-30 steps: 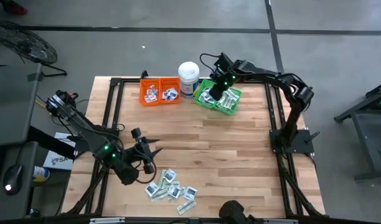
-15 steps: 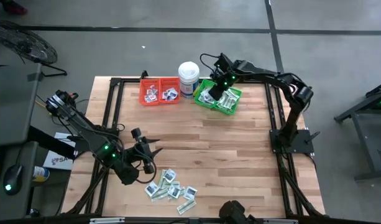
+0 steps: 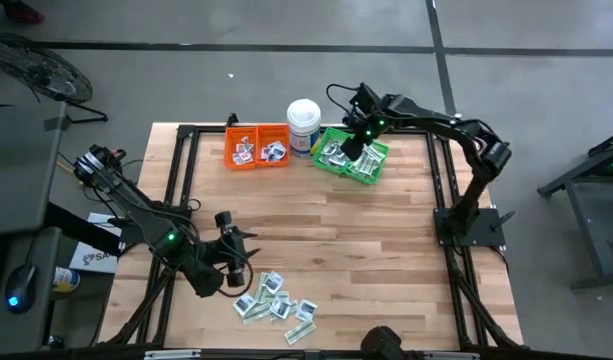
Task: Pick & Place First Aid Supplies
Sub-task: Put the black towelette pack into the left green bin
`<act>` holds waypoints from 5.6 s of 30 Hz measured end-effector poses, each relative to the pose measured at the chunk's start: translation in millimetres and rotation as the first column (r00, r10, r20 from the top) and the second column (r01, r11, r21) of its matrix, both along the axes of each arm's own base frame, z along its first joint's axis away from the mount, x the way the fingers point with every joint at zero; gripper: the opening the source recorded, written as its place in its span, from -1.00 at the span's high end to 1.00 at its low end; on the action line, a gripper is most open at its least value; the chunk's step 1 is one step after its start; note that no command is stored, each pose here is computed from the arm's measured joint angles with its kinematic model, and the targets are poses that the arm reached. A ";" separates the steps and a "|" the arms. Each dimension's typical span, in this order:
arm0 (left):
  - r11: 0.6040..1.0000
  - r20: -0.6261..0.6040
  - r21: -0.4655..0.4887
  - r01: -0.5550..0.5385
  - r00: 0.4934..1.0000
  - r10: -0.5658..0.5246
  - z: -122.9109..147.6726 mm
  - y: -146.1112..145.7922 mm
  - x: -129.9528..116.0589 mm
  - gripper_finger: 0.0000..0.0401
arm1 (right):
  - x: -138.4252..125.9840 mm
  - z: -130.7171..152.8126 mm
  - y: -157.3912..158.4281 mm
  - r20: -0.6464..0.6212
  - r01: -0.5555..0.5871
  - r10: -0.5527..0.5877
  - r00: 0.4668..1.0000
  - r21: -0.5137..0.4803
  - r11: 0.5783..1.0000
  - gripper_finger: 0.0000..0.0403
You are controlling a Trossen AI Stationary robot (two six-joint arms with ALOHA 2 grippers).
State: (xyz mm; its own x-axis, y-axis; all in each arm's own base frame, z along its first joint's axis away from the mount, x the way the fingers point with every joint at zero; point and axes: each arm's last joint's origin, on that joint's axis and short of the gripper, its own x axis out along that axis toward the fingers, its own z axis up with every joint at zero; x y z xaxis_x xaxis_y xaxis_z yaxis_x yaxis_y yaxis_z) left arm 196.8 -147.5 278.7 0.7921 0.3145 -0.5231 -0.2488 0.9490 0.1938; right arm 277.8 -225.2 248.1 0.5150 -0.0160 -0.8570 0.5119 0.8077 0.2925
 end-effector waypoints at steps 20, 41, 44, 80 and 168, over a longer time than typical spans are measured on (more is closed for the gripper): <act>0.847 -0.404 -0.007 0.532 0.773 -0.489 -70.3 -45.0 37.4 0.19 | -42.4 107.0 106.0 0.155 -0.203 0.228 0.961 -0.162 0.966 0.17; 0.741 -0.521 -0.077 0.667 0.607 -0.600 -120.2 -32.5 77.9 0.19 | -43.3 128.9 187.5 0.160 -0.262 0.310 0.937 -0.263 0.929 0.17; 0.734 -0.533 -0.074 0.675 0.595 -0.601 -120.9 -29.3 79.2 0.19 | -42.6 128.9 192.1 0.152 -0.260 0.309 0.939 -0.275 0.926 0.17; 0.701 -0.612 -0.046 0.712 0.534 -0.584 -119.8 -39.3 101.9 0.98 | -41.1 128.7 203.6 0.141 -0.234 0.285 0.948 -0.296 0.926 0.17; 0.615 0.192 0.317 0.722 0.586 -0.787 115.9 69.7 159.8 0.83 | -5.8 142.2 333.5 0.292 -0.523 0.838 0.461 -0.674 0.522 0.98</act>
